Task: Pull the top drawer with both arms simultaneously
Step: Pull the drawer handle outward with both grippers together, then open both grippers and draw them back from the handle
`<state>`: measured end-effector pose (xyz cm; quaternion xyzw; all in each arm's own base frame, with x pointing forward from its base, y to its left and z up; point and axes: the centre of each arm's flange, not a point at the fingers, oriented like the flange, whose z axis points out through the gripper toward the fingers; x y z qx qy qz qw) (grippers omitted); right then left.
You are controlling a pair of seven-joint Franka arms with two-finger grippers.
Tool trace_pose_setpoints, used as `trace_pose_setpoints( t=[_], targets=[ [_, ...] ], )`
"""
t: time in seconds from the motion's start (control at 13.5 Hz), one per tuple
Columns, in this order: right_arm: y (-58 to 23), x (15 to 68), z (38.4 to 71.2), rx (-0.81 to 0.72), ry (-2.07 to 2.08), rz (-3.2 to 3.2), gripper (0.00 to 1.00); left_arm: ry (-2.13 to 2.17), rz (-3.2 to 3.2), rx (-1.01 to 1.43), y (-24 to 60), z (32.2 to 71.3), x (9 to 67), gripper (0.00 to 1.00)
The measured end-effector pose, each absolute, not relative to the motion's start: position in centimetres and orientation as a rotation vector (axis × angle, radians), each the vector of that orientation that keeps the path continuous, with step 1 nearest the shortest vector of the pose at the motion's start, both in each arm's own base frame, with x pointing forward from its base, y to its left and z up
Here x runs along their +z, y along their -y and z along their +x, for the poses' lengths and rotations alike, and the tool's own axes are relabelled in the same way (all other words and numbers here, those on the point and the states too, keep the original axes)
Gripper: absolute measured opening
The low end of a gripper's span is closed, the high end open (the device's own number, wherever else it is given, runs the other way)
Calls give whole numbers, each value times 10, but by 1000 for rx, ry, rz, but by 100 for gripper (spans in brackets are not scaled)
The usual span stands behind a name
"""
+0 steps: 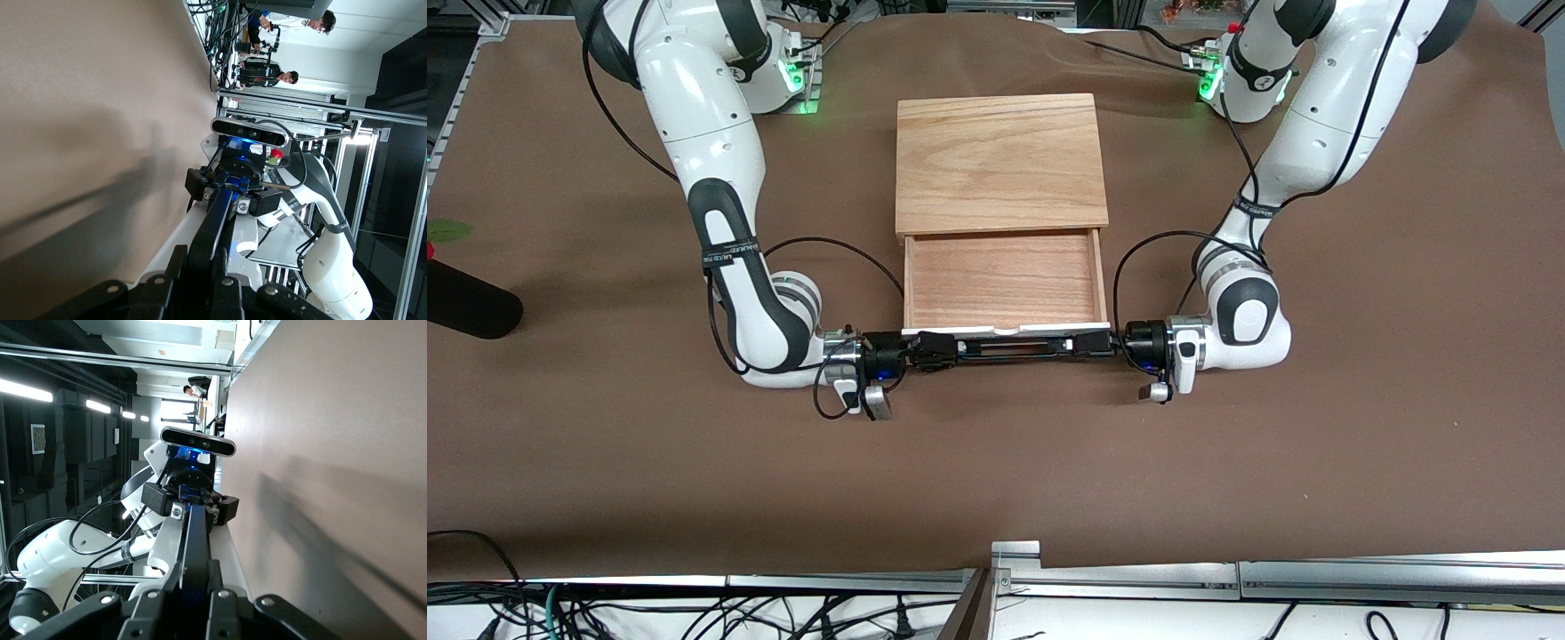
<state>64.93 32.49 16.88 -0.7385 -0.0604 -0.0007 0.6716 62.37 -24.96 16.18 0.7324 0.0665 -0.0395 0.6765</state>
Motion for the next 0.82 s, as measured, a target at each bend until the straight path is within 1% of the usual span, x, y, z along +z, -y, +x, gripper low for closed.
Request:
trace_pose_setpoints(
  t=[0.07, 0.15, 0.22, 0.37, 0.52, 0.59, 0.67, 0.74, 0.82],
  targets=[
    [-316, 168, 655, -27, 111, -1688, 22, -179, 1660, -94, 242, 626, 159, 19],
    [-294, 173, 671, -74, 71, -1693, 22, -218, 1676, -106, 230, 626, 152, 19],
    [-273, 187, 683, -97, 64, -1665, 28, -255, 1681, -123, 221, 625, 145, 19],
    [-249, 208, 695, -118, 60, -1630, 48, -266, 1677, -134, 221, 625, 145, 19],
    [-253, 213, 694, -119, 68, -1630, 71, -272, 1677, -138, 221, 625, 145, 19],
    [-257, 212, 693, -116, 71, -1638, 83, -300, 1676, -154, 216, 625, 144, 26],
    [-259, 212, 692, -115, 73, -1644, 92, -331, 1680, -155, 203, 627, 141, 34],
    [-261, 212, 692, -115, 74, -1647, 100, -363, 1690, -149, 188, 628, 136, 47],
    [-260, 211, 692, -113, 79, -1655, 100, -387, 1694, -148, 176, 629, 133, 56]
  ],
)
